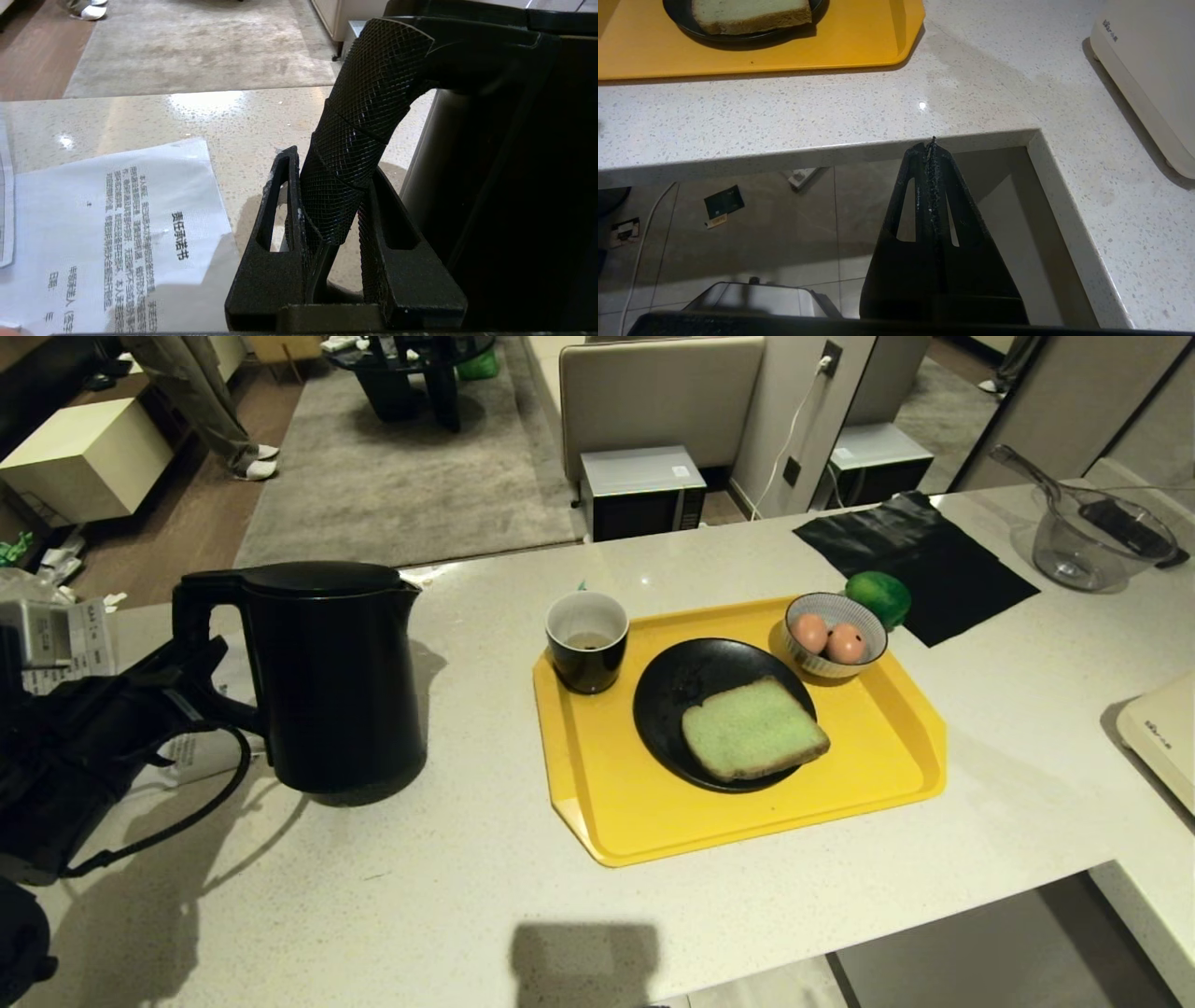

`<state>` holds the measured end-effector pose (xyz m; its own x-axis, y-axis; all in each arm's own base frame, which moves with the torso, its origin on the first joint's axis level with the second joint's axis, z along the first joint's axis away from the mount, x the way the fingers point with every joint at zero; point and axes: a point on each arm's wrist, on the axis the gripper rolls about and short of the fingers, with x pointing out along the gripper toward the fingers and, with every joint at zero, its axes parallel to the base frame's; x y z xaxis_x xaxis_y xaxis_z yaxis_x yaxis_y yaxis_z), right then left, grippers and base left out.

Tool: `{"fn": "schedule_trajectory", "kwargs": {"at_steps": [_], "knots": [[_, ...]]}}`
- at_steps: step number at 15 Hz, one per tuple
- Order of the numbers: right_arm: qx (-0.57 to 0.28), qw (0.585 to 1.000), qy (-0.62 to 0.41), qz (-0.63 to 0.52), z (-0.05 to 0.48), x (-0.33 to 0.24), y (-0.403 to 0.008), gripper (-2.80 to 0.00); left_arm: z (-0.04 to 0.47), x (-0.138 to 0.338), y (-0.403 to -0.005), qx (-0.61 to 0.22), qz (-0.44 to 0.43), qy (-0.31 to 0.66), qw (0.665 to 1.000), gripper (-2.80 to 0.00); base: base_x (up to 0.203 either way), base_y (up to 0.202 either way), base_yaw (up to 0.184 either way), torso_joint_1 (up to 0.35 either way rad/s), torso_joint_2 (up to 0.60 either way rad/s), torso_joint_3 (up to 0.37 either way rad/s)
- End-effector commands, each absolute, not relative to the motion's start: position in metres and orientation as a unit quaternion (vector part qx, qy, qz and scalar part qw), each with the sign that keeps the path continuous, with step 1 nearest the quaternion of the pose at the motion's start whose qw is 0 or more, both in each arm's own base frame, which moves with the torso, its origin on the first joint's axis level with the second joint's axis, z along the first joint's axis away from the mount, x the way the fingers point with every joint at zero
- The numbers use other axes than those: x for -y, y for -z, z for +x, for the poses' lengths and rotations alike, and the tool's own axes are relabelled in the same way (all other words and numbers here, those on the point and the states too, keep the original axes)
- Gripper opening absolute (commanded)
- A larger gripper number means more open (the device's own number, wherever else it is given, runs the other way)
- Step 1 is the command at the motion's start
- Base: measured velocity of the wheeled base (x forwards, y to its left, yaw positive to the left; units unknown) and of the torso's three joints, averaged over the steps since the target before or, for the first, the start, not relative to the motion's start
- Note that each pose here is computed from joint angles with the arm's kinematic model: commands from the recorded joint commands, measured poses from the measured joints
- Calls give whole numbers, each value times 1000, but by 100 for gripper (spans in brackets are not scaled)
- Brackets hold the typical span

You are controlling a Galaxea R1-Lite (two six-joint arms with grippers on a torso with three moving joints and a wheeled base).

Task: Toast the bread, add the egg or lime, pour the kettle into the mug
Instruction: Put the kettle back

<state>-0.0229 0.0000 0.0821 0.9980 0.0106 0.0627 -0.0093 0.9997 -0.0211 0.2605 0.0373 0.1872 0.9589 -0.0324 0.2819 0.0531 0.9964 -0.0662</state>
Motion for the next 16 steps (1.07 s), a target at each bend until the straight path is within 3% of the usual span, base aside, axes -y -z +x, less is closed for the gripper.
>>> {"fn": "schedule_trajectory", "kwargs": {"at_steps": [1, 16], "knots": [[18, 1000, -6, -11, -21, 0, -75, -280, 264, -38, -186, 141, -36, 21, 989, -280, 0, 0, 0, 0, 0, 0], [18, 1000, -6, -11, -21, 0, -75, -280, 274, -48, -186, 144, -24, 25, 989, -280, 0, 0, 0, 0, 0, 0]]}}
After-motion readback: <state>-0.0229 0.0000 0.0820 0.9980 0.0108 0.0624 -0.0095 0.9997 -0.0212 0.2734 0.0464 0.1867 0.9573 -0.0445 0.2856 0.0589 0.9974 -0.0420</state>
